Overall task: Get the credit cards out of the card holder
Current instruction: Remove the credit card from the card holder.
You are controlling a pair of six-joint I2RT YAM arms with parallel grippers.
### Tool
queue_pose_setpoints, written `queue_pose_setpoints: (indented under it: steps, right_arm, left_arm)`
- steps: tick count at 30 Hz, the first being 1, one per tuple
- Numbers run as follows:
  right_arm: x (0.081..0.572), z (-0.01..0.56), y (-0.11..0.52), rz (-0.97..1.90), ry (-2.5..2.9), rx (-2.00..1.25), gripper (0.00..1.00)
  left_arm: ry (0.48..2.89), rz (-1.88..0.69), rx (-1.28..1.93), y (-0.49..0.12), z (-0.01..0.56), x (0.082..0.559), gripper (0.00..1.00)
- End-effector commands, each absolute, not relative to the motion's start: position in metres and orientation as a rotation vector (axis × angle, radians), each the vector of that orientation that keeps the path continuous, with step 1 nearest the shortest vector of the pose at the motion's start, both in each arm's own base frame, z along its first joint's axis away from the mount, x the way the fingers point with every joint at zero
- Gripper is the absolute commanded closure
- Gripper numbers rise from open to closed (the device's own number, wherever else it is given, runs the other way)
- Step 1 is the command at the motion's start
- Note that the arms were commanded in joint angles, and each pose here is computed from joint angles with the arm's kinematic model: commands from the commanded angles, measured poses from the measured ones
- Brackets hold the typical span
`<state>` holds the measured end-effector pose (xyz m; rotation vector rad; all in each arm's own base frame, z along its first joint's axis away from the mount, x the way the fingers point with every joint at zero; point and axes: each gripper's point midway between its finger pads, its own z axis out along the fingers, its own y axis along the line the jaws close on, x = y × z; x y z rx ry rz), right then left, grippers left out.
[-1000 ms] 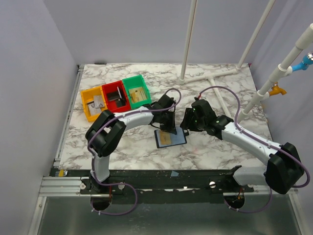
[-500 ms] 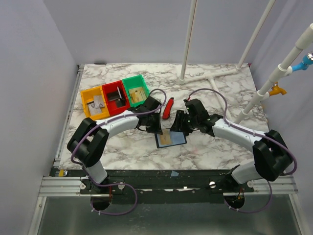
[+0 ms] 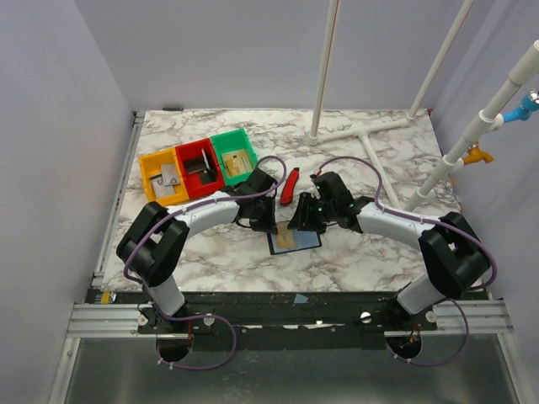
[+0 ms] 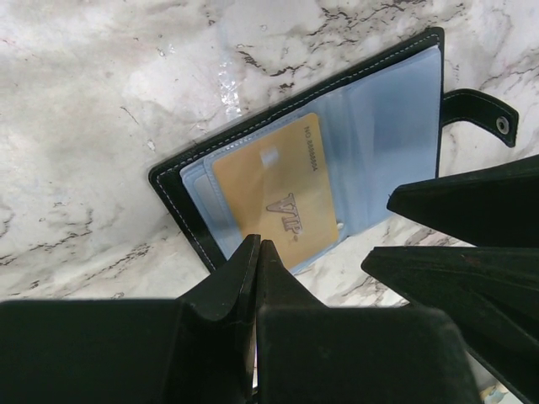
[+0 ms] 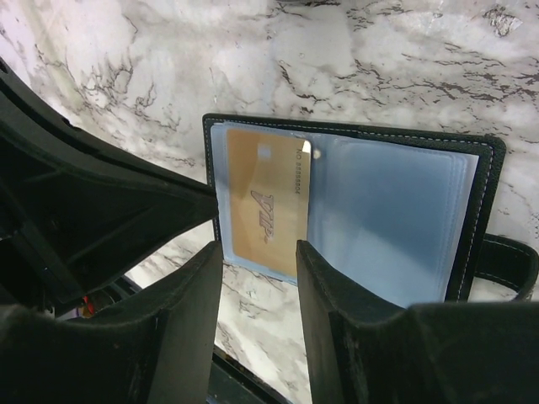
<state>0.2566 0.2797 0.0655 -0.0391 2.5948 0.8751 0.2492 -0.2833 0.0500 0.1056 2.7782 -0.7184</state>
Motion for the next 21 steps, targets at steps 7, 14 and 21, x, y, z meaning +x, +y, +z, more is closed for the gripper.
queue_pose_setpoints:
  steps: [7, 14, 21]
  right_arm:
    - [0.252, 0.052, 0.279, 0.883, 2.622, -0.031, 0.57]
    - [0.251, 0.048, 0.277, 0.870, 2.627, -0.029, 0.57]
    - [0.250, 0.043, 0.277, 0.866, 2.635, -0.026, 0.57]
  left_arm:
    - [2.789, -0.640, 0.103, -0.275, 0.031, 0.252, 1.00]
    - [2.800, -0.645, 0.108, -0.278, 0.026, 0.253, 1.00]
    - [2.806, -0.653, 0.122, -0.284, 0.024, 0.254, 1.00]
